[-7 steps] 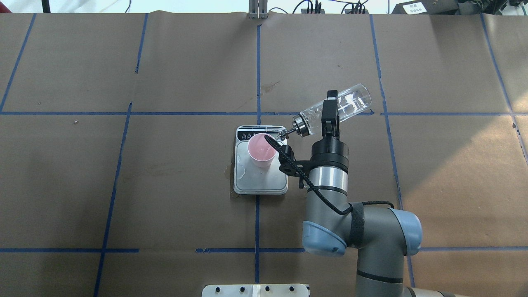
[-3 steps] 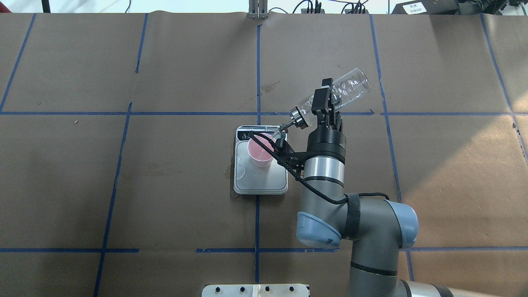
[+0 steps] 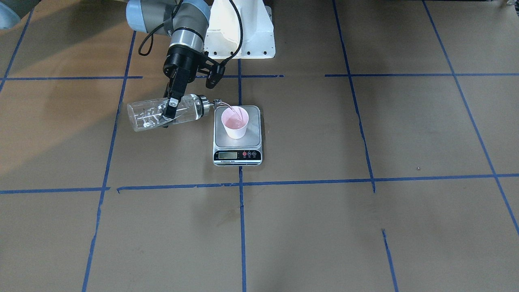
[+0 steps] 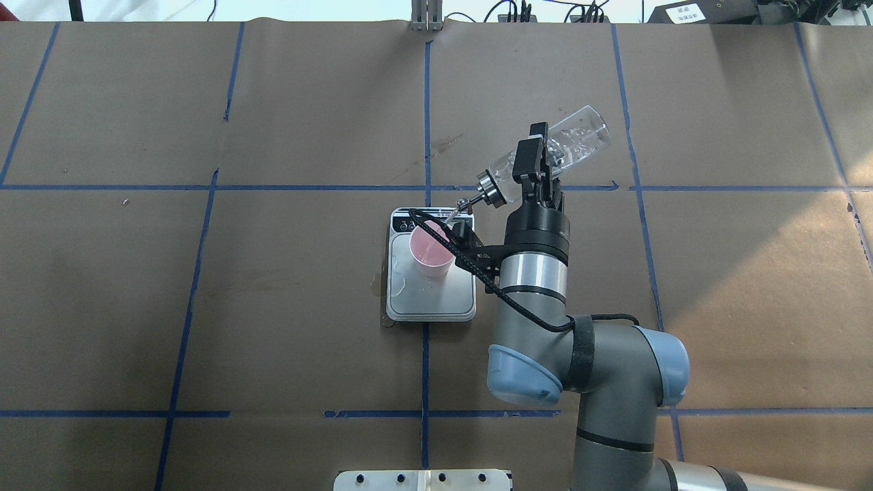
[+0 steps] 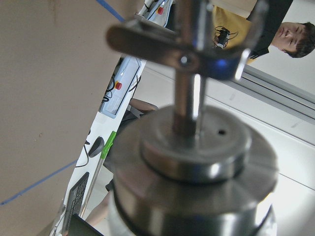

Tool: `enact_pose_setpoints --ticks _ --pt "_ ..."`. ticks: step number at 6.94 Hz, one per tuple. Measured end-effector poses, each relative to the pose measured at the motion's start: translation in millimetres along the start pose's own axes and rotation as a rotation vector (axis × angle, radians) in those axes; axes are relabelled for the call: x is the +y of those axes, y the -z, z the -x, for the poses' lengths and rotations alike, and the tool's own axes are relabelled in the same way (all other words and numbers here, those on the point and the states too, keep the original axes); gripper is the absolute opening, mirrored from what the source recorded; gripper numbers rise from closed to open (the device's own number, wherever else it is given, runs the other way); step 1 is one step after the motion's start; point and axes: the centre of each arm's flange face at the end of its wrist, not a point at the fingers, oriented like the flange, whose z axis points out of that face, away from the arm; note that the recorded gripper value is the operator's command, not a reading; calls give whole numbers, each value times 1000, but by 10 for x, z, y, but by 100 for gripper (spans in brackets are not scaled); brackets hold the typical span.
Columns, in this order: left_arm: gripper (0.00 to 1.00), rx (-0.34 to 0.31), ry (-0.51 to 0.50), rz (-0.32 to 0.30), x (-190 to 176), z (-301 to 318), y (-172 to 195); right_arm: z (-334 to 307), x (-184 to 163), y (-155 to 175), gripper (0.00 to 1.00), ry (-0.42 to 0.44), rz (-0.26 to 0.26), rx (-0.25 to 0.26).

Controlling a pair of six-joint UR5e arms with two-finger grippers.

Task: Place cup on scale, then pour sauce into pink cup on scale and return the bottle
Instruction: 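Tilt the bottle spout down over the pink cup to pour, then tilt the bottle upright and carry it back away from the scale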

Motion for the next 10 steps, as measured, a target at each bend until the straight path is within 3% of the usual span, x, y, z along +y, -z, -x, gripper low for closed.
enact_pose_setpoints --ticks 3,7,8,10 --pt "100 -2 -2 -7 -20 -13 38 290 -111 -41 0 -249 -4 -29" --pt "100 -3 -1 -12 -28 -15 65 396 -84 9 0 -566 -72 -124" --pt "100 -3 -1 -12 -30 -16 67 391 -88 33 0 -651 -85 -154" --pt "100 -2 1 -13 -33 -17 69 364 -45 68 0 -901 -124 -242"
